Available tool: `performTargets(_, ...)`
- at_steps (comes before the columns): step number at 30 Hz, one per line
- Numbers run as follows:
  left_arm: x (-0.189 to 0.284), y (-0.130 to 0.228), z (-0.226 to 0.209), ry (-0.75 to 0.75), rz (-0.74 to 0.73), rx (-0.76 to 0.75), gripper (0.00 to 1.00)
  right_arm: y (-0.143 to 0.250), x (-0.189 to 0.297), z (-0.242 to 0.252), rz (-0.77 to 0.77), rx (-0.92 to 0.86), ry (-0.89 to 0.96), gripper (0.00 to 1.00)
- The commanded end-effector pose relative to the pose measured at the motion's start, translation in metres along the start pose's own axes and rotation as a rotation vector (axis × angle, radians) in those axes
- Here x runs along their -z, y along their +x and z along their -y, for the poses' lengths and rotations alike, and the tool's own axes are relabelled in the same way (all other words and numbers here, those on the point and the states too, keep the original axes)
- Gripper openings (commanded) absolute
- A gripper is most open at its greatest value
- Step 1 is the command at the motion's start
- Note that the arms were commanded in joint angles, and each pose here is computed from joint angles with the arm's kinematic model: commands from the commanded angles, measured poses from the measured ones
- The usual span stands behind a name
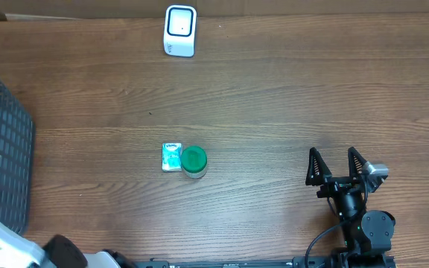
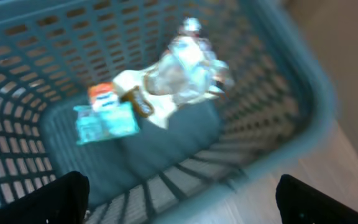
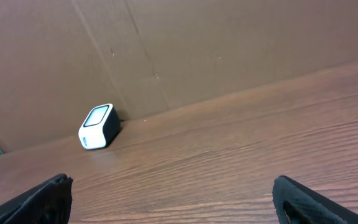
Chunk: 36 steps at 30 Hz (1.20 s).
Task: Scan the item barcode
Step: 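Reach the left gripper into the basket and grasp the clear snack bag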
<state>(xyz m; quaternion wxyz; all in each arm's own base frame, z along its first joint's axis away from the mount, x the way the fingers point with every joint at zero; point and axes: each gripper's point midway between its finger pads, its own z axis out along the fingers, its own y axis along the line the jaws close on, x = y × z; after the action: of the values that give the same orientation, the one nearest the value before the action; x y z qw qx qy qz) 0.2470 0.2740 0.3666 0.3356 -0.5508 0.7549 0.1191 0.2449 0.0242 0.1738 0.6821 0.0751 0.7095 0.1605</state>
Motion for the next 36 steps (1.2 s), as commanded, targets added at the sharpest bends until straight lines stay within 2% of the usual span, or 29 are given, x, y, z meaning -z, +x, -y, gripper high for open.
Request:
performTargets(1, -0.068, 0.010, -0.030, -0.092, -0.125, -0.047, 0.97, 0.002, 0.000, 0.001, 0.003, 0.003, 0.003, 1.00)
performTargets(4, -0.107, 0.017, -0.041, -0.154, -0.175, -0.113, 0.95, 0.002, 0.000, 0.001, 0.003, 0.003, 0.003, 1.00)
performTargets(9, -0.163, 0.023, -0.020, -0.036, -0.233, -0.336, 0.98, 0.002, 0.000, 0.001, 0.003, 0.003, 0.003, 1.00)
performTargets(13, -0.213, 0.035, -0.019, -0.019, -0.286, -0.468, 1.00, 0.002, 0.000, 0.001, 0.003, 0.003, 0.003, 1.00)
performTargets(19, -0.279, 0.061, -0.018, -0.018, -0.355, -0.508, 0.99, 0.002, 0.000, 0.001, 0.003, 0.003, 0.003, 1.00)
performTargets(24, -0.310, 0.074, -0.015, -0.024, -0.366, -0.525, 0.99, 0.002, 0.000, 0.001, 0.003, 0.003, 0.003, 1.00)
performTargets(27, -0.322, 0.077, -0.015, -0.025, -0.363, -0.526, 0.95, 0.002, 0.000, 0.001, 0.003, 0.003, 0.003, 1.00)
performTargets(30, -0.331, 0.086, -0.019, -0.030, -0.391, -0.527, 0.82, 0.002, 0.000, 0.001, 0.003, 0.003, 0.003, 1.00)
performTargets(32, -0.338, 0.095, -0.022, -0.034, -0.418, -0.528, 0.69, 0.002, 0.000, 0.001, 0.003, 0.003, 0.003, 1.00)
performTargets(33, -0.339, 0.098, -0.024, -0.040, -0.430, -0.529, 0.48, 0.002, 0.000, 0.001, 0.003, 0.003, 0.003, 1.00)
performTargets(34, -0.338, 0.098, -0.025, -0.044, -0.433, -0.530, 0.36, 0.002, 0.000, 0.001, 0.003, 0.003, 0.003, 1.00)
performTargets(35, -0.337, 0.097, -0.027, -0.055, -0.432, -0.532, 0.17, 0.002, 0.000, 0.001, 0.003, 0.003, 0.003, 1.00)
performTargets(36, -0.335, 0.096, -0.028, -0.063, -0.429, -0.534, 0.12, 0.002, 0.000, 0.001, 0.003, 0.003, 0.003, 1.00)
